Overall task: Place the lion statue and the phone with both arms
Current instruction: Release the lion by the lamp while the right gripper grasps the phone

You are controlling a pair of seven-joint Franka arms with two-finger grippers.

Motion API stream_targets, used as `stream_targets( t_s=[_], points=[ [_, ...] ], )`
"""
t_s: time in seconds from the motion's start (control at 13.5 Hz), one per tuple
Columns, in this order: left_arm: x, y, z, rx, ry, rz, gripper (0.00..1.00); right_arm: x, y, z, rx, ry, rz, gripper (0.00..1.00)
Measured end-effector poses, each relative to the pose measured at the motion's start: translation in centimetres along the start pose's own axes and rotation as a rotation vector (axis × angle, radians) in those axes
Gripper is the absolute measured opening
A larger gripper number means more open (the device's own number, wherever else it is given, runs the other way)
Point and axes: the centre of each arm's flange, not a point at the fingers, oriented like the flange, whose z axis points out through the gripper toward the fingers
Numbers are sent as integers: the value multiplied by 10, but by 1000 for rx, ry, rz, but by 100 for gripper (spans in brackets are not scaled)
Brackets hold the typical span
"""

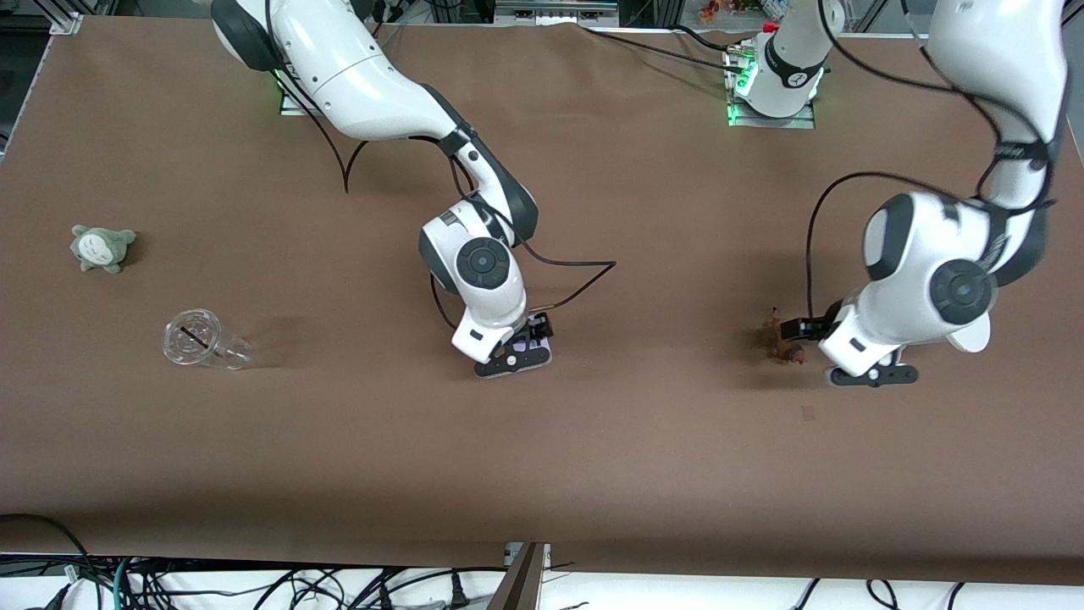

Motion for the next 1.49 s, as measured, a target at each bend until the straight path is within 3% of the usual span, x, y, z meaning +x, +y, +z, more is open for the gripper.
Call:
stream_targets(
  t_s=[0.52, 0.74, 0.89, 1.11, 1.49],
  points=[
    [-11, -17, -166, 3, 63, -32, 100, -10, -15, 25, 0, 15, -31, 100],
    [-37, -30, -215, 13, 31, -50, 100, -16, -29, 27, 0, 23, -33, 100],
    [-44, -35, -225, 14, 38, -11, 100, -18, -32, 31, -5, 35, -39, 100],
    [-56, -52, -222, 23, 131, 59, 100, -18, -32, 33, -3, 39, -39, 100],
    [-106, -56, -210, 28, 117, 57, 100, -8, -31, 23, 15, 84, -34, 100]
  ],
)
